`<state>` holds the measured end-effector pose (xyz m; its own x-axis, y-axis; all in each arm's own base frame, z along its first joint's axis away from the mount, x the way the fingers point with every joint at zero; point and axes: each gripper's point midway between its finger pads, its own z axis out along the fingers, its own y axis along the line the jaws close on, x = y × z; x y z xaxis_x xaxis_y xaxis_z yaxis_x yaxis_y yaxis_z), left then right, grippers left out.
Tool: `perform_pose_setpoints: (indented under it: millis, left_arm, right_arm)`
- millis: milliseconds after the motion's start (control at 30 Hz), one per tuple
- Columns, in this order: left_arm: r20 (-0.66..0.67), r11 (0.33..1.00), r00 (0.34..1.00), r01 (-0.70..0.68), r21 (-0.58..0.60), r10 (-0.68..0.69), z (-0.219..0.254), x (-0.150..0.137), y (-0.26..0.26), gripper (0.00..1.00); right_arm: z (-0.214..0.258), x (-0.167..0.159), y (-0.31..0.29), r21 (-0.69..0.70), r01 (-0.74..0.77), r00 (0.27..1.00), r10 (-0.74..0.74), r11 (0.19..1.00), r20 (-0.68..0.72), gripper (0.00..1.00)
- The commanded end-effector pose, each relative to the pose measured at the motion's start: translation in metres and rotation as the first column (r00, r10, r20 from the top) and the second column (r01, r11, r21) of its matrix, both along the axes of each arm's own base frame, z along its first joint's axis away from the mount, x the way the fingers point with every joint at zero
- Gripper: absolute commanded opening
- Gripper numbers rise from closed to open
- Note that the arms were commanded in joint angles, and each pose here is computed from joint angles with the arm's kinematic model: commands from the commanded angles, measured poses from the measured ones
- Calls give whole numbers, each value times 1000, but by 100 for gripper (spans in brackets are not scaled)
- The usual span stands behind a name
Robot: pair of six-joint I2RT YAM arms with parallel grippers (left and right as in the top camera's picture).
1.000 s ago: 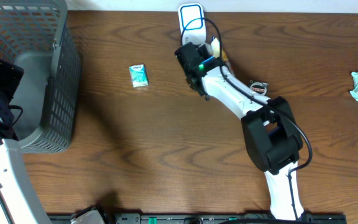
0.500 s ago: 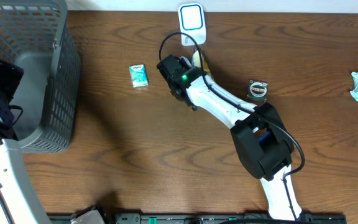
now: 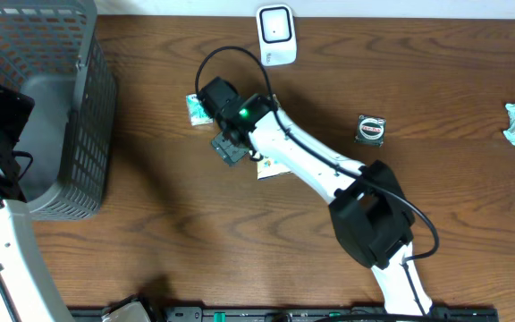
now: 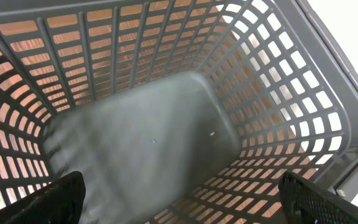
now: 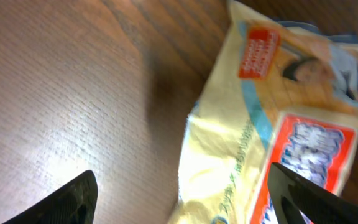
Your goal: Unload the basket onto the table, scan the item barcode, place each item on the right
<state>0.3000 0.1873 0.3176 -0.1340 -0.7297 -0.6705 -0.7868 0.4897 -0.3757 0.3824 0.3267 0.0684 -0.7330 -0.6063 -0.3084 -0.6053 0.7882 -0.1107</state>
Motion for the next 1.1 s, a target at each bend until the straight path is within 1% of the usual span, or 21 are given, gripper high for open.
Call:
perform_pose_setpoints:
  millis: [0,33,100,200,367,533,567,700,833,867,933,967,1000,1067]
  left_arm:
    - [-2,1000,1000,-14,-1,14,-1,0,3,97]
    - [-2,1000,1000,-15,-1,15,-1,0,3,98]
    - [-2,1000,1000,-15,-1,15,-1,0,3,98]
    - [-2,1000,1000,-15,-1,15,-1,0,3,98]
    - [-1,1000,1000,-15,-1,15,-1,0,3,98]
    - [-2,1000,1000,-15,-1,15,-1,0,3,98]
    - [-2,1000,1000,-14,-1,14,-1,0,3,98]
    - [-2,1000,1000,-15,-1,15,-1,0,3,98]
    - [-2,1000,1000,-15,-1,15,-1,0,3,98]
    - [-2,1000,1000,-14,-1,14,-1,0,3,98]
    - [-1,1000,1000,-15,-1,15,-1,0,3,98]
    - [-2,1000,1000,-15,-1,15,-1,0,3,98]
    - [-2,1000,1000,-15,-1,15,-1,0,3,98]
    - [-2,1000,1000,-15,-1,15,-1,0,3,98]
  right_arm:
    - [36,25,-19,113,127,992,-127,986,0,82]
    - [36,34,-32,116,170,985,-171,979,-4,83]
    - [32,44,-51,112,212,977,-212,971,-17,87]
    - [21,54,-78,92,268,963,-266,959,-38,88]
    - [-6,49,-82,116,277,957,-264,954,-116,99]
    - [-24,45,-79,110,269,959,-255,957,-121,99]
    - [-28,43,-78,112,265,960,-252,958,-121,97]
    - [-51,30,-73,106,246,964,-231,964,-135,85]
    - [-70,18,-71,96,232,965,-217,968,-145,67]
    - [-73,16,-71,94,230,966,-215,969,-146,57]
    - [-74,15,-72,92,229,966,-214,969,-147,19]
    - [-73,16,-71,94,230,966,-215,969,-146,5]
    - [-69,19,-72,98,234,966,-220,967,-137,1]
    - [-51,33,-75,110,264,963,-255,958,-91,1]
